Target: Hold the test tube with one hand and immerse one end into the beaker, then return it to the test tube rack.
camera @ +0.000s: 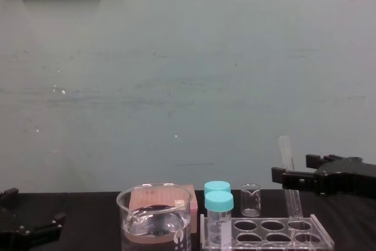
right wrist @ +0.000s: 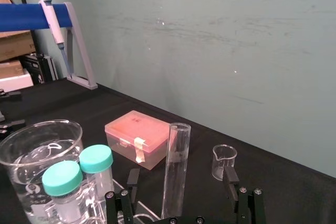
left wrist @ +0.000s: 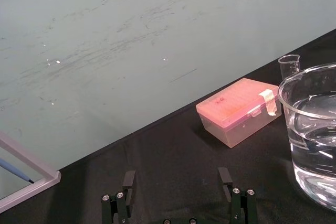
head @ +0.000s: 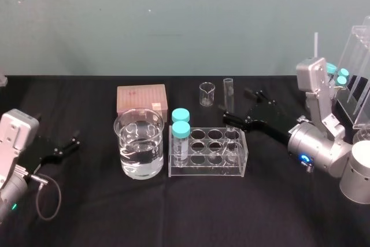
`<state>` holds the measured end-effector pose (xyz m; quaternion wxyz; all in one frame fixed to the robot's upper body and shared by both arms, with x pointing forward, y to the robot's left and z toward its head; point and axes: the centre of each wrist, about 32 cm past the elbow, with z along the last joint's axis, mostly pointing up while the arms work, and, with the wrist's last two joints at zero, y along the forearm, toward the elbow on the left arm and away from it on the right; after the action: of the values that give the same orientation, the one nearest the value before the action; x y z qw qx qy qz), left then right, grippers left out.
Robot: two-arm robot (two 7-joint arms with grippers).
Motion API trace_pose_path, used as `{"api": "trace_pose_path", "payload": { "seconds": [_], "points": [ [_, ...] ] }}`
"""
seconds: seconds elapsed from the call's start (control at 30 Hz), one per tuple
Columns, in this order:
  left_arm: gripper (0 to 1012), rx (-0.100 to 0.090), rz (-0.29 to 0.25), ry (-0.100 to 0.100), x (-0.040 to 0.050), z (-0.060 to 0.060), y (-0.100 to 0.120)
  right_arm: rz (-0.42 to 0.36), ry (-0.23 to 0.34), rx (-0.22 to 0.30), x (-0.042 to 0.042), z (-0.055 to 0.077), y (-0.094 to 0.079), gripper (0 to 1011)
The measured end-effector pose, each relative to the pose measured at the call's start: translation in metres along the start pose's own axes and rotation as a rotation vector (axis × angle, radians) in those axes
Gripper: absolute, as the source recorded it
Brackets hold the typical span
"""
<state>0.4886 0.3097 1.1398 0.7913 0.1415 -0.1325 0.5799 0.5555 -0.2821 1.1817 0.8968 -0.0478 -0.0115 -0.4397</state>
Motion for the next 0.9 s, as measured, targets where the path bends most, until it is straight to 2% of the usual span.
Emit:
{"api": "trace_pose_path", "payload": {
  "seconds": [0.37,0.9],
  "points": [
    [1000,0.0,0.0,0.0,0.0,0.0,0.0,0.021,-0.002,-0.017,0.0027,0.0,0.018,1003],
    [1000,0.0,0.0,0.0,0.0,0.0,0.0,0.021,-0.007,-0.023,0.0036,0.0,0.023,1002]
  ]
}}
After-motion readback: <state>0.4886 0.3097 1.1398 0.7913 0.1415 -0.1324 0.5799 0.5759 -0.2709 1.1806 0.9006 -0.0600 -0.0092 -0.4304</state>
